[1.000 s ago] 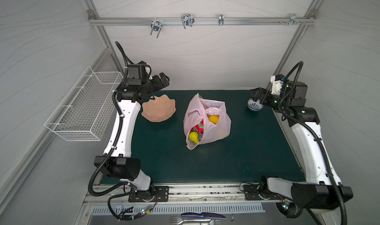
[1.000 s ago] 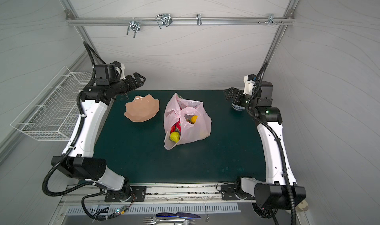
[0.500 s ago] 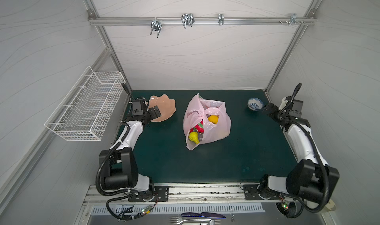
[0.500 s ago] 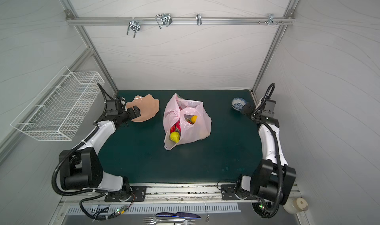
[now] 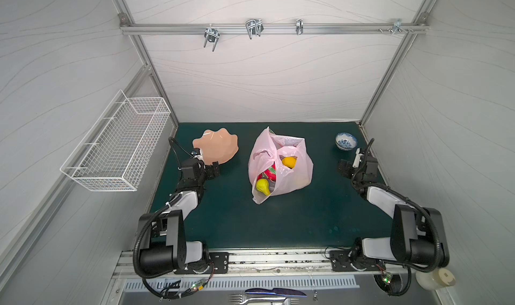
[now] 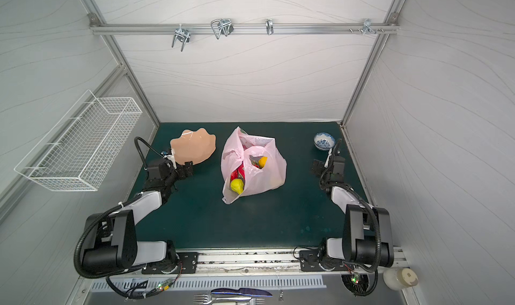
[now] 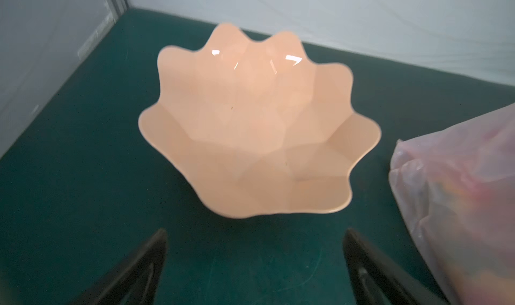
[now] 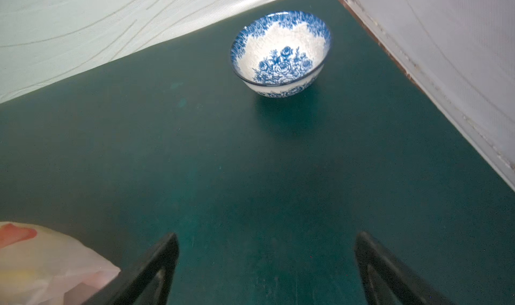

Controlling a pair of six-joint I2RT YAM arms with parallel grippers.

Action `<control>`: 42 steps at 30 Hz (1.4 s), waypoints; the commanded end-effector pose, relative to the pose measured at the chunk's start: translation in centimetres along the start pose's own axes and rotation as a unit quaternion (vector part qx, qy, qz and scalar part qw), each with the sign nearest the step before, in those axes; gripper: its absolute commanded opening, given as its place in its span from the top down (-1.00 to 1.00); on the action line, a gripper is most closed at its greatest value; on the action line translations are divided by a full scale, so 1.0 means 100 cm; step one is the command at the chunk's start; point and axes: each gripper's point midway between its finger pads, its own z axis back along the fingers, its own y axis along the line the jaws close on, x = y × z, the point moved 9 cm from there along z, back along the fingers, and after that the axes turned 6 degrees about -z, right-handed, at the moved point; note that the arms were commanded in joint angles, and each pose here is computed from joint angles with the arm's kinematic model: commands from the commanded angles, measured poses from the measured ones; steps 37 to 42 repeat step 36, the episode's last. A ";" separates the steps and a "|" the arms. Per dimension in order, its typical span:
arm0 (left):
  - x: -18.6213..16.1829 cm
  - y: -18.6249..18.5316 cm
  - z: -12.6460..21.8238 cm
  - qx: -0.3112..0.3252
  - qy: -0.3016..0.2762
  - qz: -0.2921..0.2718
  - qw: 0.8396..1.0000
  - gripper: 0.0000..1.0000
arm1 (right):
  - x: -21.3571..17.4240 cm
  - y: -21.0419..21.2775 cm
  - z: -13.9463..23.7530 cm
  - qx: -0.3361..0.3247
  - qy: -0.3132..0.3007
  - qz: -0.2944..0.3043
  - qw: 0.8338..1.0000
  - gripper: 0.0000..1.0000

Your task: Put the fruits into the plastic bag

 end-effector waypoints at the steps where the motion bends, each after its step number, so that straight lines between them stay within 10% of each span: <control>1: 0.005 -0.008 0.003 -0.041 -0.054 -0.030 0.997 -0.99 | 0.009 0.011 0.006 0.002 -0.077 0.043 0.996 -0.98; 12: -0.029 -0.021 -0.032 -0.058 -0.059 -0.060 0.995 -0.99 | -0.036 0.033 -0.024 -0.006 -0.110 0.128 0.986 -0.98; 42: -0.029 -0.015 -0.032 -0.048 -0.046 -0.045 0.997 -0.99 | -0.030 0.022 -0.027 -0.008 -0.081 0.088 0.993 -0.98</control>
